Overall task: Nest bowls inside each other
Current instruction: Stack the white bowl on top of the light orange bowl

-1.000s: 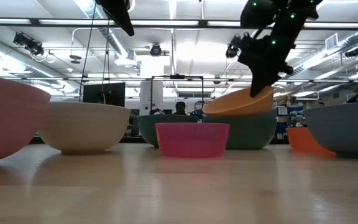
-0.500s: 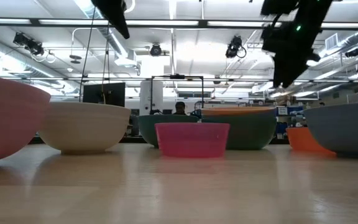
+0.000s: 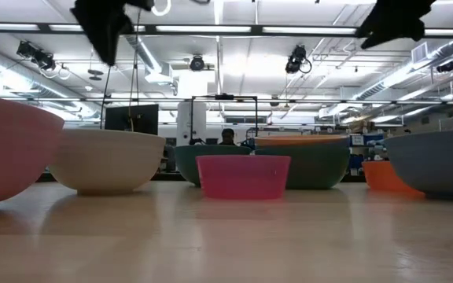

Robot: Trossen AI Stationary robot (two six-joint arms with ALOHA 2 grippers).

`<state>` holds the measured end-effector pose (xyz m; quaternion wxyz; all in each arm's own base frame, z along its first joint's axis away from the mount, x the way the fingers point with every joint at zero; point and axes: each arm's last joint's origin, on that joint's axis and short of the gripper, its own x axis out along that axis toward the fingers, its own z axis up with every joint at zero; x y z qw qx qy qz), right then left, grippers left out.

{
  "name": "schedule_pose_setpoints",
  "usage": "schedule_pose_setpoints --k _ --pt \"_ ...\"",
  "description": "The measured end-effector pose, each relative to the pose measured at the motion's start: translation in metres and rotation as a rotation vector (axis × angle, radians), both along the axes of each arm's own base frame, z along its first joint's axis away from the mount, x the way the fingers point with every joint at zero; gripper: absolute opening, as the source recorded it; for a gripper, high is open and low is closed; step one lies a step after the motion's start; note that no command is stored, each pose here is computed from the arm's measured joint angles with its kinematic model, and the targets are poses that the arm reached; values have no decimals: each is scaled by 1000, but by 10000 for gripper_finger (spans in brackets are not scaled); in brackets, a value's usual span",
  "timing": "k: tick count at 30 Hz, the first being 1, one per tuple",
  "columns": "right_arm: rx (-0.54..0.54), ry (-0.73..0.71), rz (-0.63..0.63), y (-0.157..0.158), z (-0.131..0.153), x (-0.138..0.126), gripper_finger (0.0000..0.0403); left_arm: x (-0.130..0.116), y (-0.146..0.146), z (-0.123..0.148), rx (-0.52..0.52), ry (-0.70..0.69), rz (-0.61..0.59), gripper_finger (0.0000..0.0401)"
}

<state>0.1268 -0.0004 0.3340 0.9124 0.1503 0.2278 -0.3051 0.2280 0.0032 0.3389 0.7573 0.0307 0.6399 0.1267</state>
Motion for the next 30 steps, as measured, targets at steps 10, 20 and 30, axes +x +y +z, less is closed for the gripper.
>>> schedule_pose_setpoints --k 10,20,30 --pt "-64 -92 240 33 8 25 173 -1 -3 -50 -106 68 -32 115" --pt "-88 -79 255 40 5 33 173 -2 2 -96 -131 76 34 115" --pt "-82 -86 252 40 5 34 173 -3 1 -117 -155 35 167 115"
